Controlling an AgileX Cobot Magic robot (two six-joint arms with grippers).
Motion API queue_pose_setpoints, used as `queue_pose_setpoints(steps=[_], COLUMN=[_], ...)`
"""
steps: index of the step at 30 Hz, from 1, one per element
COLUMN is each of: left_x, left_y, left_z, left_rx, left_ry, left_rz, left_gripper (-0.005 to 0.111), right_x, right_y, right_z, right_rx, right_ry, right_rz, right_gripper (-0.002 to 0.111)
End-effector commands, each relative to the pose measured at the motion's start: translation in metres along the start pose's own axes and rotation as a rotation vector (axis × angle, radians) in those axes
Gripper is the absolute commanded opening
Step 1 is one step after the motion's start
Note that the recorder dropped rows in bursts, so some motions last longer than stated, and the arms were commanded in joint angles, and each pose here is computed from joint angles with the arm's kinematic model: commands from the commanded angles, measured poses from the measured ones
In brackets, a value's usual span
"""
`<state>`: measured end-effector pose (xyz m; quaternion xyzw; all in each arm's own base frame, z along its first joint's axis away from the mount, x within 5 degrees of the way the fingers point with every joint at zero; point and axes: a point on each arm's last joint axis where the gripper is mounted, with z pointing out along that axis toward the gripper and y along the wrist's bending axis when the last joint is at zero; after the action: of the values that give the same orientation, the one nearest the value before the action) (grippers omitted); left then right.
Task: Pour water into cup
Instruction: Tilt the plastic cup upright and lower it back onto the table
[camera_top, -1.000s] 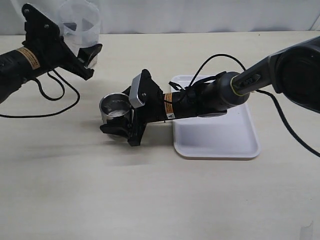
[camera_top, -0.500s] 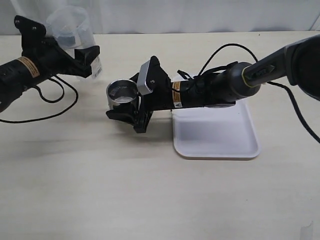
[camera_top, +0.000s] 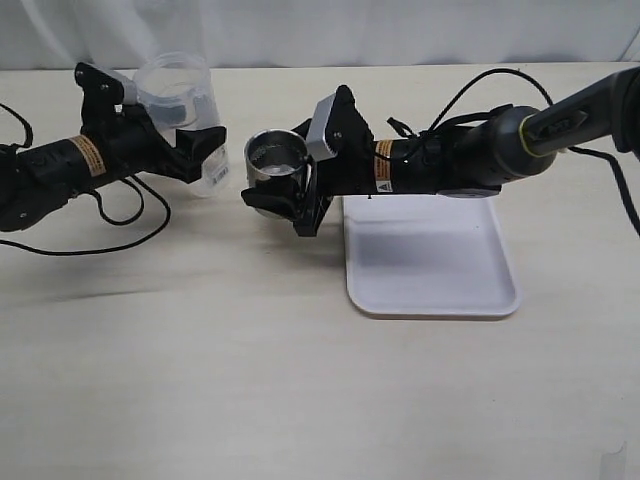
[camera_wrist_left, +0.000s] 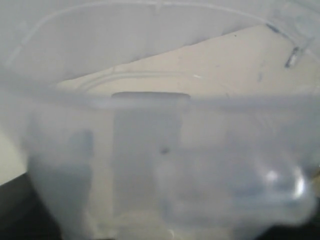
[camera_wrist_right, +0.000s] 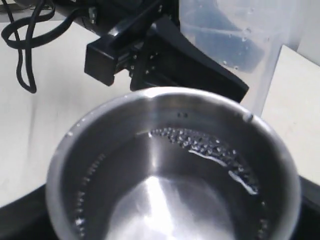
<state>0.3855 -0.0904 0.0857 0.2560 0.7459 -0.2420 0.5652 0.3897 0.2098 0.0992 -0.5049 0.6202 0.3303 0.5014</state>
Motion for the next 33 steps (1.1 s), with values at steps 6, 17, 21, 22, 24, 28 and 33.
queue_pose_setpoints(steps=[6,17,21,22,24,28,33], left_x=[-0.001,0.004,0.004,0.004,0.004,0.004,0.004], left_y=[0.026,0.039,0.039,0.039,0.039,0.039,0.039], left_z=[0.0,-0.005,-0.005,-0.005,-0.005,-0.005,-0.005], left_rx=[-0.271,-0.435,-0.435,-0.435,-0.435,-0.435,-0.433], left_ry=[0.008,0.059,0.061,0.061,0.061,0.056,0.056], left_rz=[-0.12,-0.128,-0.132,-0.133,-0.133,-0.131,-0.13], left_gripper=[0.0,0.0,0.003,0.007,0.019,0.055,0.085], right_x=[-0.01,-0.01,-0.01,-0.01,-0.01,-0.01,-0.01], right_y=[-0.004,-0.004,-0.004,-0.004,-0.004,-0.004,-0.004], right_z=[-0.005,-0.005,-0.005,-0.005,-0.005,-0.005,-0.005], right_rx=[0.003,0.003,0.003,0.003,0.003,0.003,0.003], right_ry=[-0.045,-0.045,-0.045,-0.045,-0.045,-0.045,-0.045], right_rz=[-0.007,-0.007,-0.007,-0.007,-0.007,-0.007,-0.007], right_gripper=[0.004,0.004,0.004,0.004,0.004,0.004,0.004])
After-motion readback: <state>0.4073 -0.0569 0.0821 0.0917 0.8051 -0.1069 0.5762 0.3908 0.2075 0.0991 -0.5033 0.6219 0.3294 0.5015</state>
